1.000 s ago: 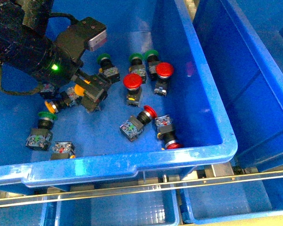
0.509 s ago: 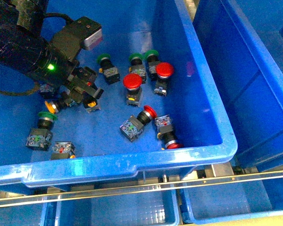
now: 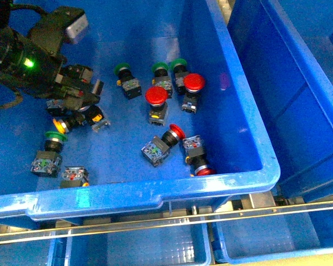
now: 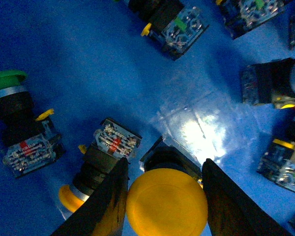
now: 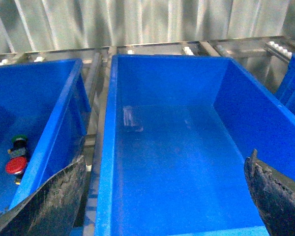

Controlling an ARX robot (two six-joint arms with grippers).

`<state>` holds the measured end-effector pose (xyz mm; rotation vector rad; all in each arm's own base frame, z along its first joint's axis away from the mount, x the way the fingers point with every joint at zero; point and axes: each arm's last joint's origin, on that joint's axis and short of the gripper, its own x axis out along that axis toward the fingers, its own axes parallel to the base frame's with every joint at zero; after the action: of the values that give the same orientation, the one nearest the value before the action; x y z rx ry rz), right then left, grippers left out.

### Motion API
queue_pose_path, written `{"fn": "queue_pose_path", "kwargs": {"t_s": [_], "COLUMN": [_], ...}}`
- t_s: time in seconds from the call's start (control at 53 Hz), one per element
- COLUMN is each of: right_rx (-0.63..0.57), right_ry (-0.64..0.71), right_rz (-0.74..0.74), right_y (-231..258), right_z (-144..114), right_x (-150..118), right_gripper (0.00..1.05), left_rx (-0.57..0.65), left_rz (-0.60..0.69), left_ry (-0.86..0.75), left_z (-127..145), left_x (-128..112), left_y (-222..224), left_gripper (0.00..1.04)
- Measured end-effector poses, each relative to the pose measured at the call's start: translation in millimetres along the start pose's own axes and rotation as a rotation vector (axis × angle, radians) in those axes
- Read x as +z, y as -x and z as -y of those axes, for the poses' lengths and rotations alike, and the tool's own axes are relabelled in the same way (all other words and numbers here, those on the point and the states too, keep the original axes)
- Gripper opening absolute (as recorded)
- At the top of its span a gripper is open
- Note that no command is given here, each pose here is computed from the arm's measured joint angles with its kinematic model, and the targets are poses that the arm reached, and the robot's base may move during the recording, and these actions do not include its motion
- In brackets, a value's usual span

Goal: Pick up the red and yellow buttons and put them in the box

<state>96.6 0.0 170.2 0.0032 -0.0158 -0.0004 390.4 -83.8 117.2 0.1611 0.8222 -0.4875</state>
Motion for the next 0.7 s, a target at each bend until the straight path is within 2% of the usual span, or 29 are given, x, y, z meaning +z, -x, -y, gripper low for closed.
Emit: {"fn": "queue_pose_path", "kwargs": {"t_s": [0.151,0.396,0.698], "right_rx": [0.0,0.0,0.0], "right_ry": [0.0,0.0,0.0], "right_rz": [0.0,0.0,0.0], "right_y": [0.0,0.0,0.0], "right_z": [0.0,0.0,0.0], "right_x": [0.0,0.0,0.0], "right_gripper": [0.98,0.98,0.98], "left_rx": [-0.023,-0.103,-0.233], "left_rz": [0.027,0.031,0.078], "left_ry": [0.065,0.216,0.378], "left_z": [0.7,8.8,36.5], "left_x": [2.7,-5.8,-2.4], "left_y": [15.5,34.8,65.5], "left_gripper": [0.36,0.36,0.36]}}
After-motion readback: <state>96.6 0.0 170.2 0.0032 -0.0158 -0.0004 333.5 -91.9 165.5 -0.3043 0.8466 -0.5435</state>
